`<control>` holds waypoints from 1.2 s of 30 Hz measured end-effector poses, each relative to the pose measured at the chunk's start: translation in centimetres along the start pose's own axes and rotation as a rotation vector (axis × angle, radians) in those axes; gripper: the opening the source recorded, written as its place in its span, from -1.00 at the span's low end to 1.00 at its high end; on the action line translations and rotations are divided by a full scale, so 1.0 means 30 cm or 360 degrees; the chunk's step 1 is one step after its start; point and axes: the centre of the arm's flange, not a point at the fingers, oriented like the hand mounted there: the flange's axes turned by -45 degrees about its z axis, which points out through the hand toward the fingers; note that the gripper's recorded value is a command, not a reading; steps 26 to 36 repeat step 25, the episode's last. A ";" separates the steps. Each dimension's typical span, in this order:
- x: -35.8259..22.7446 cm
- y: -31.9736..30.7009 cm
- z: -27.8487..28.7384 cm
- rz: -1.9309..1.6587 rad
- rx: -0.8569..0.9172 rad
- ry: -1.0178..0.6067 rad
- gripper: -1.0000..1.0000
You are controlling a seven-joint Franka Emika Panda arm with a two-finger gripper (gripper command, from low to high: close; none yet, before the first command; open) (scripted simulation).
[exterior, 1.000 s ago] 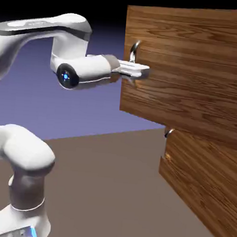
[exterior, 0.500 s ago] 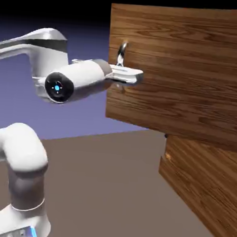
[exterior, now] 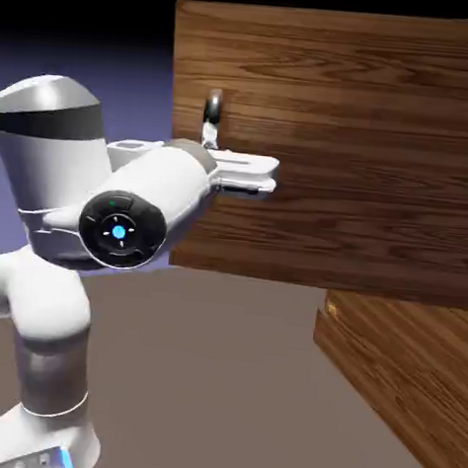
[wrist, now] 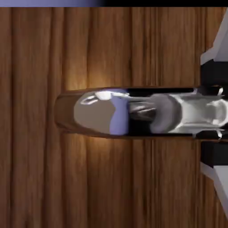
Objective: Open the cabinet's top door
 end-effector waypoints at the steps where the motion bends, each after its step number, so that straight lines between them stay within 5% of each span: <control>1: 0.000 -0.012 -0.036 0.0000 -0.0037 0.0000 -1.00; 24: 0.000 -0.345 -0.607 0.0000 -0.0681 0.0000 -1.00; 36: 0.000 -0.360 -0.623 0.0000 -0.0703 0.0000 -1.00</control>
